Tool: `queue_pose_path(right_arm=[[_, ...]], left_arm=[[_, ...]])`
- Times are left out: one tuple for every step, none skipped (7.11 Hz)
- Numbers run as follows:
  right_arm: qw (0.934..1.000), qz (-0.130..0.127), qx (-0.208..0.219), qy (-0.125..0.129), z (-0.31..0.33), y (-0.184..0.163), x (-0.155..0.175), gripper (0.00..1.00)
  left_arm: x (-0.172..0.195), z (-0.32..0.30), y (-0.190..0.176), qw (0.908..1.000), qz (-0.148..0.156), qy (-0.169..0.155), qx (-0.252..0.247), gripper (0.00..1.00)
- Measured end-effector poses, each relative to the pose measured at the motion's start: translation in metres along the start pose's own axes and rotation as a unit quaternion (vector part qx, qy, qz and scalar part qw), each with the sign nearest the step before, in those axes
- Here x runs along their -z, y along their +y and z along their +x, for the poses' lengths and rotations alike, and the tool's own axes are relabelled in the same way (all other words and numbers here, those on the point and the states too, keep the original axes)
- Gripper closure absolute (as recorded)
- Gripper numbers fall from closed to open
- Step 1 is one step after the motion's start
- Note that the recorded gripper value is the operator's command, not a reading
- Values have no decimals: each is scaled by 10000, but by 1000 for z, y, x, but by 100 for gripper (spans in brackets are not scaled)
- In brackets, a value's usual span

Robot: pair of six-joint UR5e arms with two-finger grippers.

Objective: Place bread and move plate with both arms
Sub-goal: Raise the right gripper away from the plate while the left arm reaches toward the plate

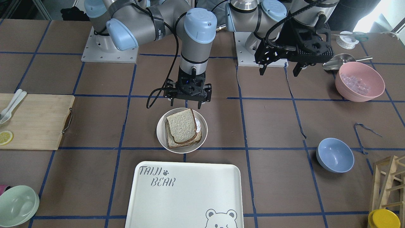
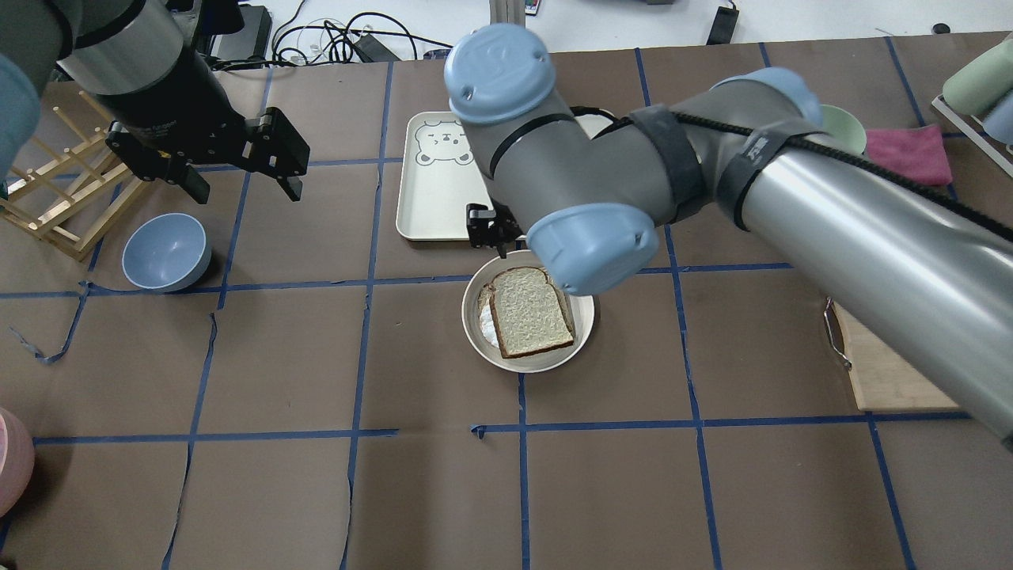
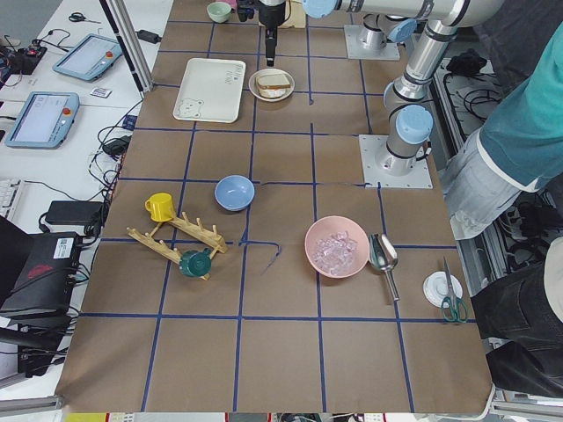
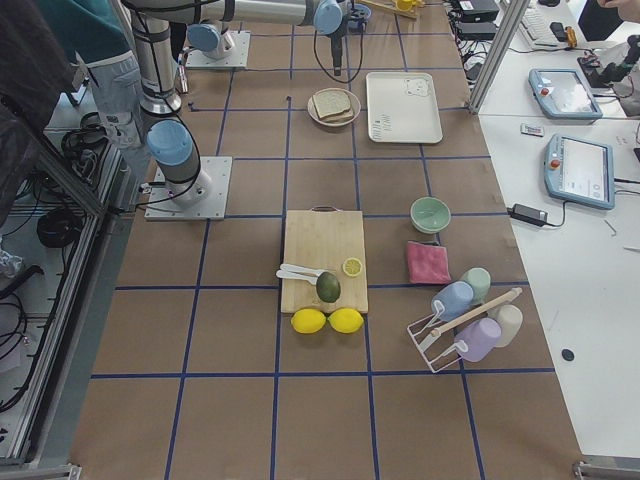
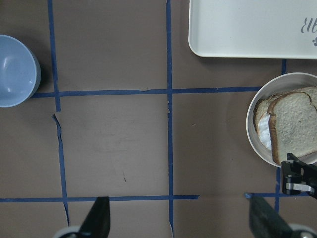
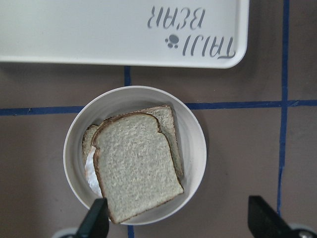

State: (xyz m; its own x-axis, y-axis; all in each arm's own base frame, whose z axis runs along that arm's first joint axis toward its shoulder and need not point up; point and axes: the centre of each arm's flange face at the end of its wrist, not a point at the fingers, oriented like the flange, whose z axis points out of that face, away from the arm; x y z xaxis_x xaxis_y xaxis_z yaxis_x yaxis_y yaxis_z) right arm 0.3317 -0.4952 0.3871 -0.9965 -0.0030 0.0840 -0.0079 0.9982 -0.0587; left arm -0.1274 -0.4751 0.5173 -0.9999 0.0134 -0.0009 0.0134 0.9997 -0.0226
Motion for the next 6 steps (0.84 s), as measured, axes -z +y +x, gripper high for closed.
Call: queue_pose_path(right_arm=[[9997,-135,177,-59,36,-25,25,0],[9987,-278,414,-73,76,-44,52,0],[9978,-325,568,-84,109,-50,78,0],[9974,-245,674,-99,136,-48,104,0],[9967,-143,794,-108,154,-43,122,0],[9957,-46,924,-108,166,-37,136,0]], left_arm=[[0,0,0,10000,-1,-1,-4,0],[-2,0,0,10000,-18,10,-11,0],[-4,0,0,10000,-44,27,-22,0],[-6,0,0,10000,-68,42,-32,0],[-11,0,-2,9999,-121,63,-37,0],[-28,3,-6,9994,-283,175,-10,0]])
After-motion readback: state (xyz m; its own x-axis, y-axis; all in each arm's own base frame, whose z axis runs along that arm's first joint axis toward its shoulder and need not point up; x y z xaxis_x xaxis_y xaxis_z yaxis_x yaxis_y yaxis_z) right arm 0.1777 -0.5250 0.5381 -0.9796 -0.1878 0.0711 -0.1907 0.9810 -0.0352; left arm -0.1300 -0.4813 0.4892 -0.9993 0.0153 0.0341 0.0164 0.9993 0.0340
